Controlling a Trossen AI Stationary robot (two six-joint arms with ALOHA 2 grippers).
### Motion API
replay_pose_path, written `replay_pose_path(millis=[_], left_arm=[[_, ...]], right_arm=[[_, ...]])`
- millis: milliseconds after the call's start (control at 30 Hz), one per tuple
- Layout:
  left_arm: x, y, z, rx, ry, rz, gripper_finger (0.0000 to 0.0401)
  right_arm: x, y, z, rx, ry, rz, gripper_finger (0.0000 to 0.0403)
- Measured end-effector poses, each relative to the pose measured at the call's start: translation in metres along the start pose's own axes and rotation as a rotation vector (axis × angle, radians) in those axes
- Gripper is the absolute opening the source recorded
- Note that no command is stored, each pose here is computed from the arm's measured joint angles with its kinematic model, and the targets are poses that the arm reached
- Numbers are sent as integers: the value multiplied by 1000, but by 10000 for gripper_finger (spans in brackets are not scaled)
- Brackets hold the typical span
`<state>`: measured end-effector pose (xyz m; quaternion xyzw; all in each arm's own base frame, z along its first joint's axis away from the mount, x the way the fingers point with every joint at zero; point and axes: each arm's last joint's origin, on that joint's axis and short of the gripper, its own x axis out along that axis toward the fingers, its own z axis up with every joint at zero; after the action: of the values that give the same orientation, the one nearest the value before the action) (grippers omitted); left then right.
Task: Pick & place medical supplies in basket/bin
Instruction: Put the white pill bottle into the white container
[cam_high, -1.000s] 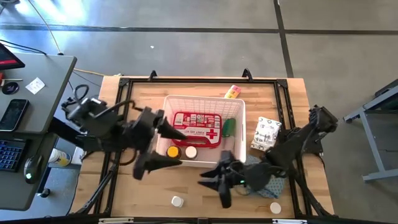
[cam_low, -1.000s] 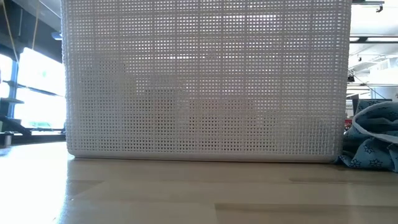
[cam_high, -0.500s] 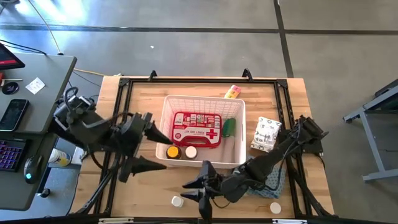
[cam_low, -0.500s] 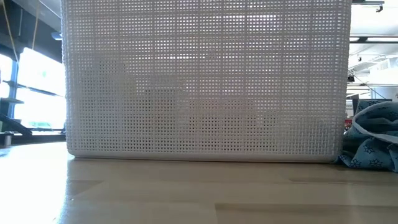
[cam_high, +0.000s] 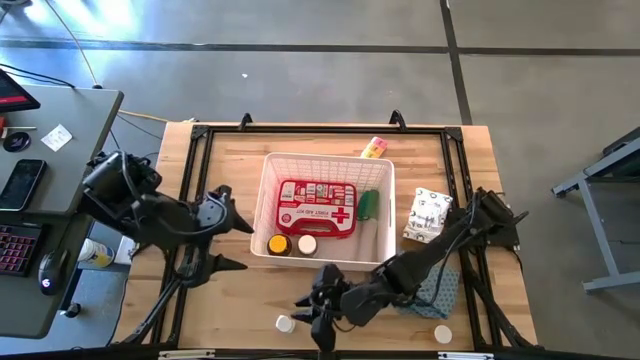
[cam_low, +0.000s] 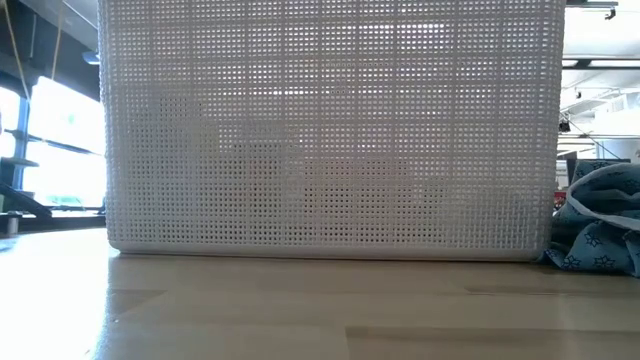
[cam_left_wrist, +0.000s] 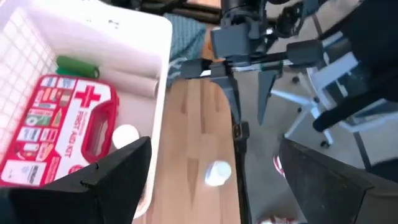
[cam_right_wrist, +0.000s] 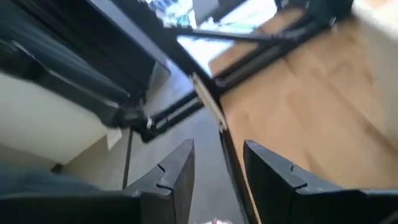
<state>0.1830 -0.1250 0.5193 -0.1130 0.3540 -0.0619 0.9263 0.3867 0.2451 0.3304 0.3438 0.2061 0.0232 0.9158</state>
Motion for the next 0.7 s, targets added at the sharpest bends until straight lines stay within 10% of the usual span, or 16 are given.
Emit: replay_pose_path(millis=[300,700], left_arm=[[0,1,-1,8,21,-3,385],[7,0,-5,-150,53,20,385]], right_arm=[[45,-19,-71,-44,164,-82,129],[91,-50,-101,-355,195,-58,142]])
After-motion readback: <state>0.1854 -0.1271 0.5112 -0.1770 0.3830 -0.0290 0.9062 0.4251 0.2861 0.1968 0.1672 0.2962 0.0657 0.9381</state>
